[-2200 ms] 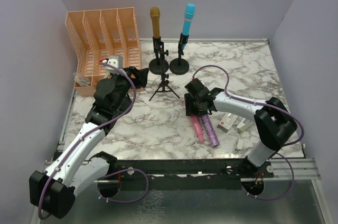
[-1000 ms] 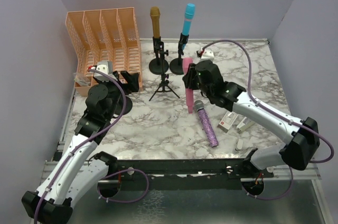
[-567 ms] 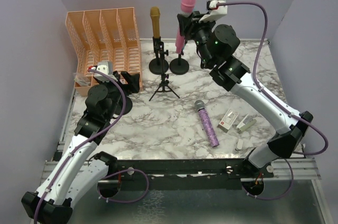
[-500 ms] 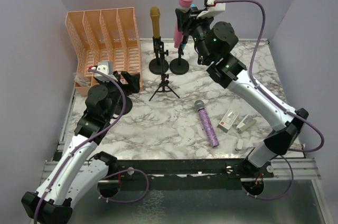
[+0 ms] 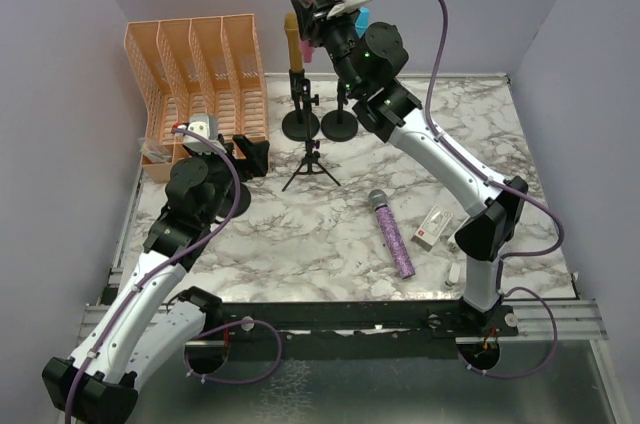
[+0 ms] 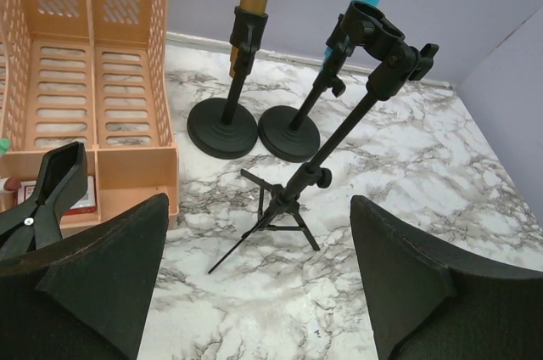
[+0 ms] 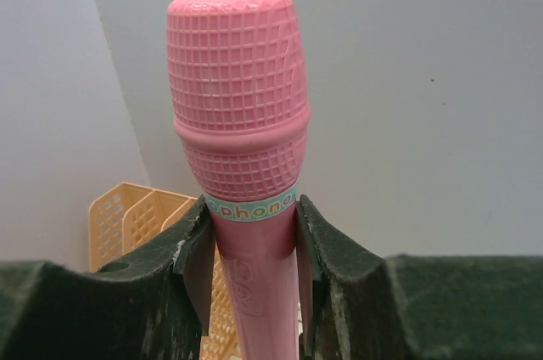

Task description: Attach the microphones to the stand

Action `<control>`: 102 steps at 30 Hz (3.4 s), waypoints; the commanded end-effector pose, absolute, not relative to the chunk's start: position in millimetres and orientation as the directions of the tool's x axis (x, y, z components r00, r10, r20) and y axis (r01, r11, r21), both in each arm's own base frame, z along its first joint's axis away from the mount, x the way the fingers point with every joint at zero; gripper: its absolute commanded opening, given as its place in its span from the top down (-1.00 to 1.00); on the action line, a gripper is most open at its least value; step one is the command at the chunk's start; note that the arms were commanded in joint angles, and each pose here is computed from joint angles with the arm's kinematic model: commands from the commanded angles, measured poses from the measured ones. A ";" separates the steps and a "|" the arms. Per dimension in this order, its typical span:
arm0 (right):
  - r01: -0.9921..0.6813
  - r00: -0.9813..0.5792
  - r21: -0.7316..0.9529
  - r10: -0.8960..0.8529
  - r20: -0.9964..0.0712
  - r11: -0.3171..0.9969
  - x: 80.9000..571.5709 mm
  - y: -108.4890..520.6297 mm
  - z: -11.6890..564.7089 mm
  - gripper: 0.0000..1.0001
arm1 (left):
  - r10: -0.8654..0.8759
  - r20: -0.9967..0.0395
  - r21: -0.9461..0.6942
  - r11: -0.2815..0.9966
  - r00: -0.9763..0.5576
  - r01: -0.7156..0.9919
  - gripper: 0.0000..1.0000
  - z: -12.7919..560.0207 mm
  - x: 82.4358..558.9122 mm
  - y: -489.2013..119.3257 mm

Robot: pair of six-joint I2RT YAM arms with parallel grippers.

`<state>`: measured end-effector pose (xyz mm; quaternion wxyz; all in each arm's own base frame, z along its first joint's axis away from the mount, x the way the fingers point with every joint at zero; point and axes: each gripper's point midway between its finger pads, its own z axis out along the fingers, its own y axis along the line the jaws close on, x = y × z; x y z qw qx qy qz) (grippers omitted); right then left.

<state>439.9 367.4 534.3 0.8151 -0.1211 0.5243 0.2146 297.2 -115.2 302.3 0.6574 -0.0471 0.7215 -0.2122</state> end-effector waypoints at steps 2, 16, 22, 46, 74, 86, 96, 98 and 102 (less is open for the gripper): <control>-0.536 0.360 -0.026 0.201 -0.911 0.844 445.4 387.3 529.9 0.65 | -0.361 -0.922 -0.386 0.891 -0.142 0.239 -0.73 307.3 296.3 -120.7; -0.549 0.234 0.006 0.161 -0.959 0.836 468.3 398.7 478.1 0.66 | -0.360 -0.921 -0.386 0.893 -0.148 0.231 -0.74 303.1 295.5 -119.5; -0.541 0.207 0.022 0.159 -0.965 0.841 468.7 396.1 470.3 0.66 | -0.362 -0.921 -0.388 0.892 -0.146 0.232 -0.74 304.1 294.4 -119.3; -0.554 0.114 0.023 0.103 -0.988 0.832 466.0 397.7 443.9 0.67 | -0.373 -0.915 -0.401 0.888 -0.157 0.225 -0.74 301.1 295.6 -120.0; -0.556 -0.157 0.003 -0.102 -0.982 0.831 467.0 401.3 296.2 0.63 | -0.373 -0.916 -0.399 0.888 -0.147 0.228 -0.75 304.3 295.3 -119.5; -0.574 -0.204 -0.030 -0.179 -0.963 0.818 465.5 402.4 248.6 0.64 | -0.377 -0.917 -0.396 0.895 -0.128 0.203 -0.75 309.1 301.1 -115.8; -0.605 -0.276 -0.031 -0.246 -0.929 0.796 455.4 401.6 206.3 0.66 | -0.373 -0.920 -0.391 0.899 -0.122 0.198 -0.75 312.0 303.6 -115.2; -0.605 -0.292 -0.034 -0.261 -0.920 0.796 453.0 399.4 199.6 0.67 | -0.371 -0.921 -0.388 0.900 -0.119 0.196 -0.75 312.7 303.9 -114.4; -0.599 -0.328 -0.021 -0.269 -0.906 0.800 447.5 395.0 182.7 0.67 | -0.370 -0.922 -0.386 0.902 -0.115 0.193 -0.75 313.6 303.8 -113.7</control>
